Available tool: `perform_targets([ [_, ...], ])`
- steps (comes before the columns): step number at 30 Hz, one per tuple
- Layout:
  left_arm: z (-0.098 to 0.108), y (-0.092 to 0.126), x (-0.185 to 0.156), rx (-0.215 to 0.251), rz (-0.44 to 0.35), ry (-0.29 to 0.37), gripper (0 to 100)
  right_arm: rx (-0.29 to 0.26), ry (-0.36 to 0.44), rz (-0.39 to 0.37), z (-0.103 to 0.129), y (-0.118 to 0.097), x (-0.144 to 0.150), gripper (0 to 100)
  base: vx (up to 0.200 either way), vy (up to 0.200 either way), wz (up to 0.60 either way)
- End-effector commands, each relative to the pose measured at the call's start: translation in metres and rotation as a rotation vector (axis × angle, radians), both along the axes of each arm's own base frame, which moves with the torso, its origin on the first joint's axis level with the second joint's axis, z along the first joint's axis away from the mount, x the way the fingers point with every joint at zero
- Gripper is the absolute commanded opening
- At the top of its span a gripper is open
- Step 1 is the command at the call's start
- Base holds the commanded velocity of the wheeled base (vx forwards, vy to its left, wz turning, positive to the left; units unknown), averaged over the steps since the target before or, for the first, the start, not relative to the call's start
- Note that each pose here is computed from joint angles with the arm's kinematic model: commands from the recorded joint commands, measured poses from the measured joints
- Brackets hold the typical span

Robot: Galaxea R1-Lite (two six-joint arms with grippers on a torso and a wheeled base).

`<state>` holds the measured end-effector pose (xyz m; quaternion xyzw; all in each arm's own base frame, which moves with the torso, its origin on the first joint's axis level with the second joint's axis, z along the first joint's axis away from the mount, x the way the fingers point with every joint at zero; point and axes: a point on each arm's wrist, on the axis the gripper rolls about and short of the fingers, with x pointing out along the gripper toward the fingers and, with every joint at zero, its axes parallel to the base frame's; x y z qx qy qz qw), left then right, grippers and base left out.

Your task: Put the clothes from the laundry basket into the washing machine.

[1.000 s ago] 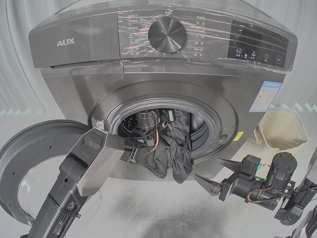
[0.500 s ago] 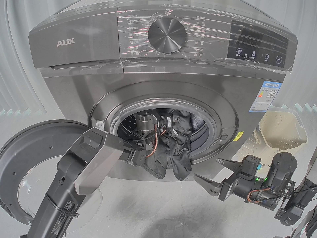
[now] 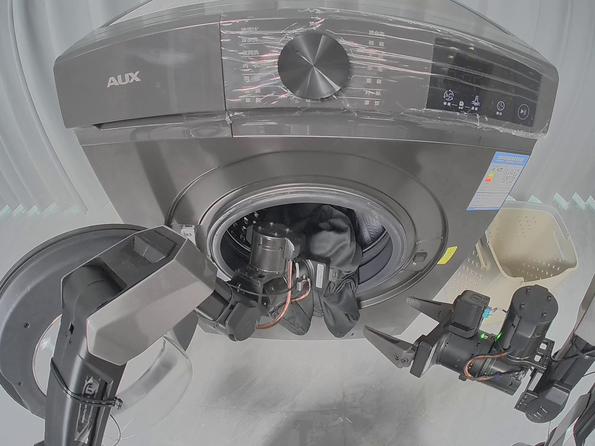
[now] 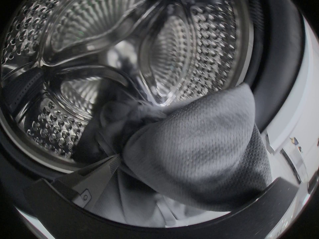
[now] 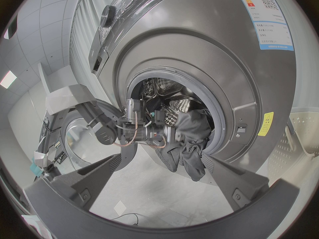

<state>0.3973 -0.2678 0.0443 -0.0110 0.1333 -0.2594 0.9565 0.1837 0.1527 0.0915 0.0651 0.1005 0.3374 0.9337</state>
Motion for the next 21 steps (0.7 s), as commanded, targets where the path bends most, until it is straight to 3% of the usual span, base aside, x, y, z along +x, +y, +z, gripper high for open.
perform_targets([
  [1,0.002,-0.003,-0.029,0.059,-0.092,0.028,100,-0.002,0.002,0.001,-0.001,0.0,0.0,100,0.0,0.0,0.0],
  [7,-0.028,-0.009,-0.022,0.085,-0.096,0.057,100,-0.002,0.002,0.001,-0.001,0.0,0.0,100,0.0,0.0,0.0],
  [13,-0.048,-0.014,-0.002,0.078,-0.067,0.037,100,-0.001,0.001,0.011,0.0,0.002,-0.001,100,0.0,0.0,0.0],
  [14,-0.05,-0.015,0.0,0.078,-0.066,0.034,0,-0.001,0.001,0.012,0.0,0.002,-0.002,100,0.0,0.0,0.0],
  [21,-0.042,-0.015,0.01,0.057,-0.049,-0.002,0,0.004,-0.005,0.012,0.001,0.003,-0.001,100,0.0,0.0,0.0],
])
